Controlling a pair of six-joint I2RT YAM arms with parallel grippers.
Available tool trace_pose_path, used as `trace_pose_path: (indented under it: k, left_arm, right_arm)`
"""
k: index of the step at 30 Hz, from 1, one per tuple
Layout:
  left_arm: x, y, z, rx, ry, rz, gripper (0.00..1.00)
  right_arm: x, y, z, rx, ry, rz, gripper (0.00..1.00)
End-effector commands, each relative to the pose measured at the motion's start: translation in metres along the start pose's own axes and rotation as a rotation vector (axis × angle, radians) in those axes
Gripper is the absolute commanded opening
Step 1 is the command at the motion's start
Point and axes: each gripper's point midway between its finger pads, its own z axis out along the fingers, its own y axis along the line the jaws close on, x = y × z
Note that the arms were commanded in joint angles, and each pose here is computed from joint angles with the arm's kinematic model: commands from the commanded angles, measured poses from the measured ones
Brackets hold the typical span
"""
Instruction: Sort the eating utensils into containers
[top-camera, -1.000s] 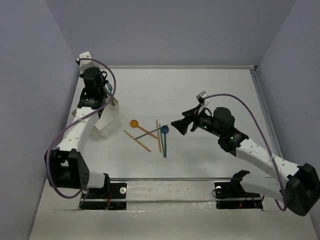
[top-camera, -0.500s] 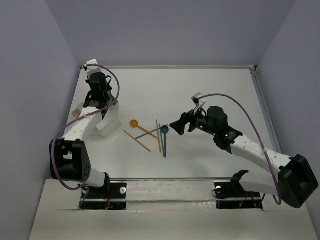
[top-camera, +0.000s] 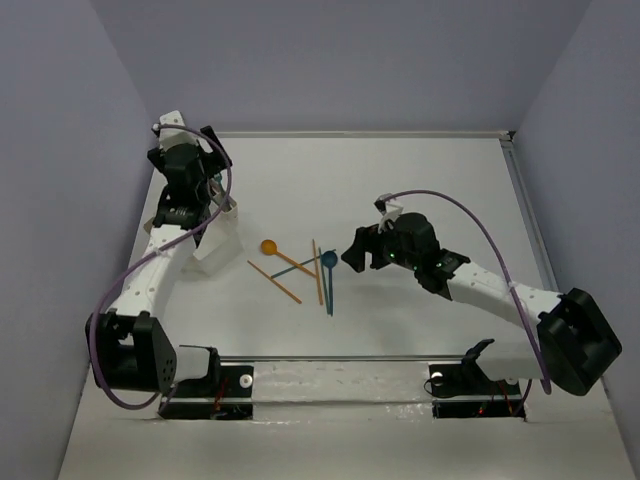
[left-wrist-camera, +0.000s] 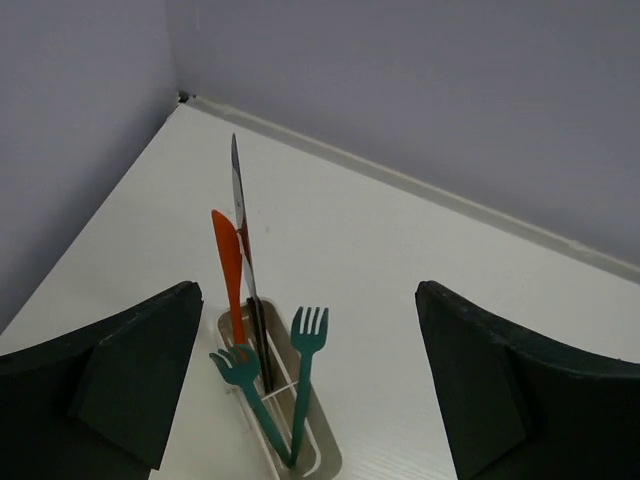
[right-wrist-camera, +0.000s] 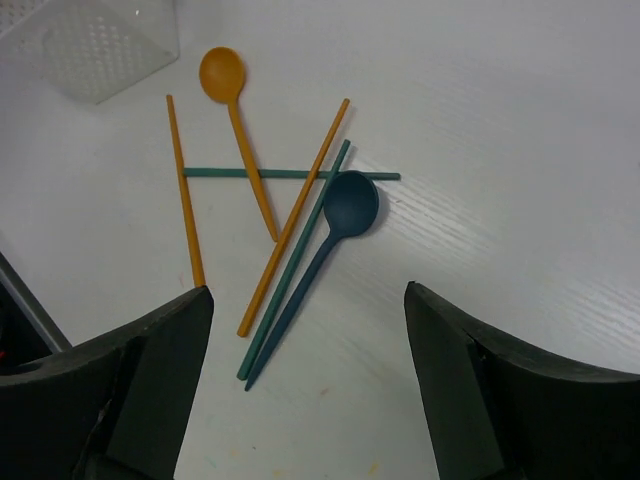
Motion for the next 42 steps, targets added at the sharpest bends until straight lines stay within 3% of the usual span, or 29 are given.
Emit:
trace_pose_path:
  k: [1, 2, 5, 9, 14, 20, 33, 39, 42]
  left_arm:
    - [-0.081, -0.038, -0.043, 0.196, -0.134, -0.168, 0.91]
    - [-0.087, -0.047, -0.052, 0.252, -0.127, -0.185, 0.91]
    - [-0.095, -0.061, -0.086, 0.385, -0.123, -0.244, 0.93]
    - [-0.079, -0.069, -0.136, 0.544, -0.083, -0.278, 0.93]
    - [-0.021, -0.063, -0.177, 0.652, 0.041, -0.223, 0.95]
    - [0.017, -0.044, -0.203, 0.662, 0.06, -0.16, 0.99]
    - [0.017, -0.045, -0.215, 0.701, 0.037, -0.157, 0.99]
    - [0.022, -0.051, -0.219, 0.733, 0.06, -0.154, 0.99]
    - [0.037, -0.06, -0.219, 0.778, 0.141, -0.185, 0.99]
  right_arm:
    - [-0.003, 0.005, 0.011, 0.042, 0.002, 0.035, 0.76]
    - [0.006, 0.006, 0.019, 0.057, 0.03, 0.037, 0.66]
    - [0.023, 0.01, 0.034, 0.086, 0.079, 0.032, 0.53]
    - [0.042, 0.009, 0.05, 0.135, 0.119, 0.024, 0.42]
    - [0.055, 0.004, 0.064, 0.206, 0.141, 0.026, 0.36]
    - [0.074, -0.002, 0.075, 0.268, 0.201, 0.002, 0.35]
    - [0.096, -0.011, 0.084, 0.387, 0.262, -0.005, 0.34]
    - [0.101, -0.032, 0.074, 0.492, 0.272, -0.038, 0.24]
    - [0.103, -0.035, 0.072, 0.501, 0.281, -0.052, 0.16]
